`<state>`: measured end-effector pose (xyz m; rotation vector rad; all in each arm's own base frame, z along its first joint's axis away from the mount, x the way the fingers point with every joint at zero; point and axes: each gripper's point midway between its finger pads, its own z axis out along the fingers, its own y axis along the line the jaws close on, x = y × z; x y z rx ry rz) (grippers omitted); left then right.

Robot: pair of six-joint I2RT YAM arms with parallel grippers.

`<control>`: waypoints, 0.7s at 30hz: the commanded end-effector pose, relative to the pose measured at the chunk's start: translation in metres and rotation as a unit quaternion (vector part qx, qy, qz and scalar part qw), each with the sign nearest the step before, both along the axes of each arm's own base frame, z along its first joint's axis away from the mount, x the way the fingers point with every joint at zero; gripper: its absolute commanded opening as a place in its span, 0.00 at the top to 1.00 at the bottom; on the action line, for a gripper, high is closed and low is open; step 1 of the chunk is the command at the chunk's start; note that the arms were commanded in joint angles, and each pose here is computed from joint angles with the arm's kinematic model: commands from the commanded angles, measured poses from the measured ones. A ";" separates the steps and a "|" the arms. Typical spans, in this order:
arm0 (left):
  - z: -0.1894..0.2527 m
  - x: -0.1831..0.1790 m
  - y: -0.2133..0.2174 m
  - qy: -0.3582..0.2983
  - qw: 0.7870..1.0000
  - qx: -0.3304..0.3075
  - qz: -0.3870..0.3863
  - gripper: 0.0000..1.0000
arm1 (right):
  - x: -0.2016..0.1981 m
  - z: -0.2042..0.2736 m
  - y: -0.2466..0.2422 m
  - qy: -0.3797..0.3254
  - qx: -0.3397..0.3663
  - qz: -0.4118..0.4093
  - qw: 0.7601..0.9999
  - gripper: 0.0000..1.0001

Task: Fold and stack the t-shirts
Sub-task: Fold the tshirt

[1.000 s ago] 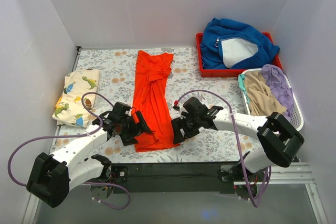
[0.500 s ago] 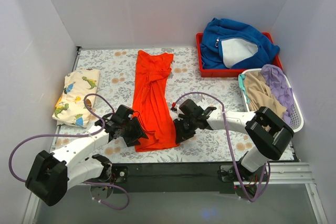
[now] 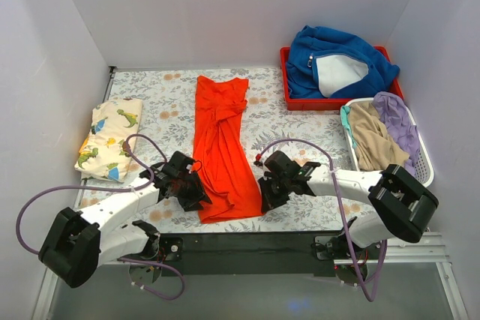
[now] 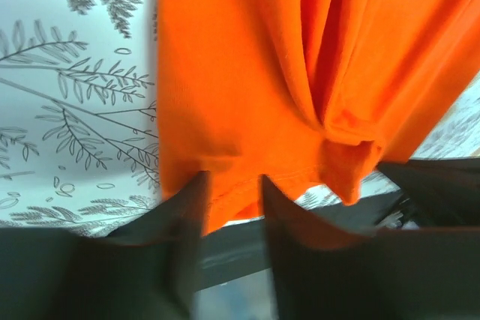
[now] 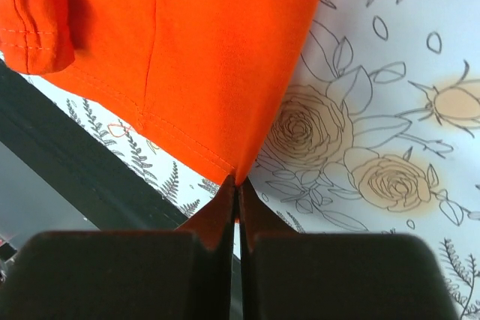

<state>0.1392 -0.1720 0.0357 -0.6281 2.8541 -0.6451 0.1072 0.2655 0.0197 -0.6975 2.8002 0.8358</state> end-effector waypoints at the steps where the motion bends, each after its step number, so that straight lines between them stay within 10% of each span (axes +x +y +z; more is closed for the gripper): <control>1: 0.003 -0.005 -0.010 0.007 0.999 -0.014 -0.034 0.59 | -0.004 0.001 -0.010 -0.001 -0.017 -0.014 1.000 0.99; 10: -0.016 -0.022 -0.005 0.033 0.995 0.071 -0.061 0.20 | 0.006 0.006 -0.004 -0.022 -0.021 -0.005 1.000 0.86; 21: 0.023 -0.021 0.008 0.023 0.994 0.107 -0.030 0.19 | 0.019 0.009 0.001 -0.047 -0.034 0.016 0.998 0.81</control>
